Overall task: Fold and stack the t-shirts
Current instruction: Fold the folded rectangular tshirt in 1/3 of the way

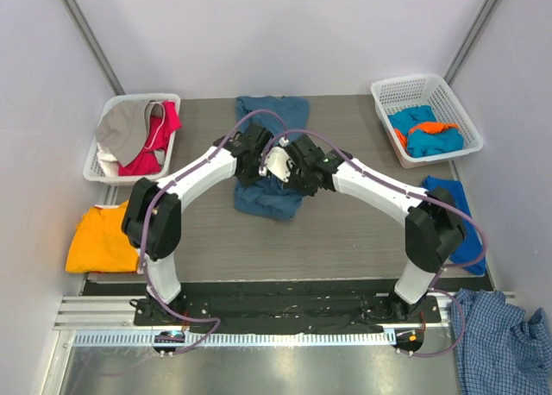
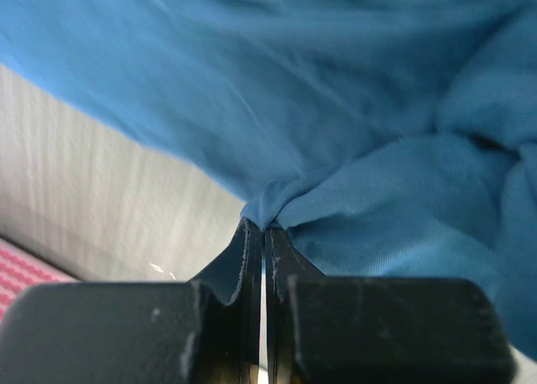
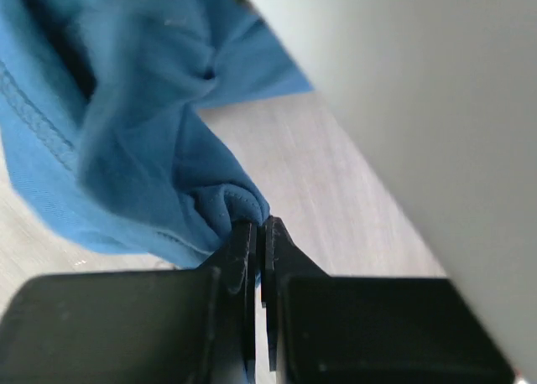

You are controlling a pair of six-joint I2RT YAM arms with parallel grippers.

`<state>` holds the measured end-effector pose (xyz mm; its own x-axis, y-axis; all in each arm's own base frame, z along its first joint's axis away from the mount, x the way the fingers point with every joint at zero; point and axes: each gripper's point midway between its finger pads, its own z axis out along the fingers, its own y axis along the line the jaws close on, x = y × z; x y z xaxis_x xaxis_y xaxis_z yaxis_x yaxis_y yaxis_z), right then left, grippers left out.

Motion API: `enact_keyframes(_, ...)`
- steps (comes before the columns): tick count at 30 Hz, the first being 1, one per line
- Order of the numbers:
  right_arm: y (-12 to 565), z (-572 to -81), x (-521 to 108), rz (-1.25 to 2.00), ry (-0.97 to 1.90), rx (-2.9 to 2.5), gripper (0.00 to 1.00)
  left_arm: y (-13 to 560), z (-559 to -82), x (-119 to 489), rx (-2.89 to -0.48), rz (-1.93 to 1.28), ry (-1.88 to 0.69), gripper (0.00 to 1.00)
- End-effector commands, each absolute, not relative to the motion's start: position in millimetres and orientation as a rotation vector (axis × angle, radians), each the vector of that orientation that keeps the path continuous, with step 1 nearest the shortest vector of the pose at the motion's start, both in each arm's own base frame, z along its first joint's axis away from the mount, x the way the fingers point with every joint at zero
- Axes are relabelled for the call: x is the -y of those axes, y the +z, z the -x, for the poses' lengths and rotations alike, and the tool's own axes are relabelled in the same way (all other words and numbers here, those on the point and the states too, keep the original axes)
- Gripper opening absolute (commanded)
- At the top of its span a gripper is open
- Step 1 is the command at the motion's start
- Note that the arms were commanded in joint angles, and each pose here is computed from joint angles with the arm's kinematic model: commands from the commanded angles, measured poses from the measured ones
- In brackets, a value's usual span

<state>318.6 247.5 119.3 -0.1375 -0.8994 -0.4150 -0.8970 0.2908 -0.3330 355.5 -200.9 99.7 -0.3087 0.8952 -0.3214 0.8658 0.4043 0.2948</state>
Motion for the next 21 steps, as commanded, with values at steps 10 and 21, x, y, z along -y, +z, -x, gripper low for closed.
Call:
enact_keyframes(10, 134, -415, -261, 1.553, -0.059, -1.951, 0.01, 98, -429, 190, -2.275, -1.498, 0.089, 0.0)
enact_keyframes(21, 144, -467, -262, 1.492, -0.132, -1.945, 0.01, 99, -458, 170, -2.285, -1.471, 0.168, 0.0)
